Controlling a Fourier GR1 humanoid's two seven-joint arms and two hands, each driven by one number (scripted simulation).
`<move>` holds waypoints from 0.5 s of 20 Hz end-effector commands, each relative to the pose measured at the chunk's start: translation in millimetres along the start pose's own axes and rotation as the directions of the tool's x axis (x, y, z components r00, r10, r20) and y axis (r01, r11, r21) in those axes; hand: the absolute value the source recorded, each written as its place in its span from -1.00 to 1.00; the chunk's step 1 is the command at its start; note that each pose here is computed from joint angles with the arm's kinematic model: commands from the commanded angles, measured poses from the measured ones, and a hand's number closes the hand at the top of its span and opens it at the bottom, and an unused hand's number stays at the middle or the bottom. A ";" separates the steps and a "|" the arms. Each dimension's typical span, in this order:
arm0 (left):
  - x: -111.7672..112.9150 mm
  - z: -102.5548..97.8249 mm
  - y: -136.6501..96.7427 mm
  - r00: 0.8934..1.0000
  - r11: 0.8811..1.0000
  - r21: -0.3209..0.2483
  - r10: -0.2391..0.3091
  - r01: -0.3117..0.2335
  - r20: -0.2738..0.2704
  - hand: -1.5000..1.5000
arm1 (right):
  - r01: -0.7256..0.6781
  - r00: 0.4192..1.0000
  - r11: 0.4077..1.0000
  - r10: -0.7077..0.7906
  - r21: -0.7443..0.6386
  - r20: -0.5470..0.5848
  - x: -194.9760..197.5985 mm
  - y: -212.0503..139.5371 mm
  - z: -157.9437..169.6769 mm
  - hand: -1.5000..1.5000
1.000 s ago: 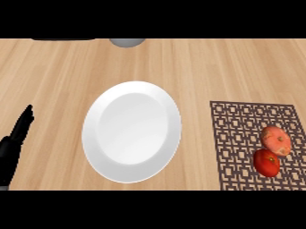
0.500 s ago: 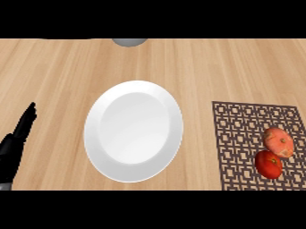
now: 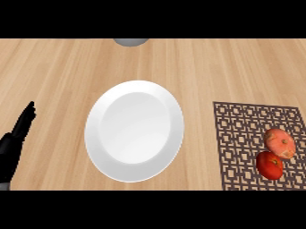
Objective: Pick the squash from the placemat and place it in the plate
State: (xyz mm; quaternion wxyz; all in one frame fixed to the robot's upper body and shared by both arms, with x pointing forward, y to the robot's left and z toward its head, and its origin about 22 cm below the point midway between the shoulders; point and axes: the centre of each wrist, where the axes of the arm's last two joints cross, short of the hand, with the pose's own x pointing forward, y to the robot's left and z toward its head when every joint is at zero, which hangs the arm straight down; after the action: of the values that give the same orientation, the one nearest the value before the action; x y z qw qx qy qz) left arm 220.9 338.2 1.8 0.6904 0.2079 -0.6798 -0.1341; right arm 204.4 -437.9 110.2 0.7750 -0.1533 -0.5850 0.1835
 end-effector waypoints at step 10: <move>-10.8 16.3 18.9 1.000 1.000 0.013 -0.003 0.003 -0.005 0.00 | -0.145 0.984 0.970 0.162 0.193 -0.077 -41.2 19.8 -46.0 -1.00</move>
State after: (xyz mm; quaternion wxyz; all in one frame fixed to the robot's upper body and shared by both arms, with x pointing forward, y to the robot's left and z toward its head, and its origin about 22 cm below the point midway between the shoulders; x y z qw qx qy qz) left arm 210.3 340.5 -4.0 0.6929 0.2099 -0.6772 -0.1317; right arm 232.5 -440.6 77.8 0.7916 -0.1476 -0.5227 0.2799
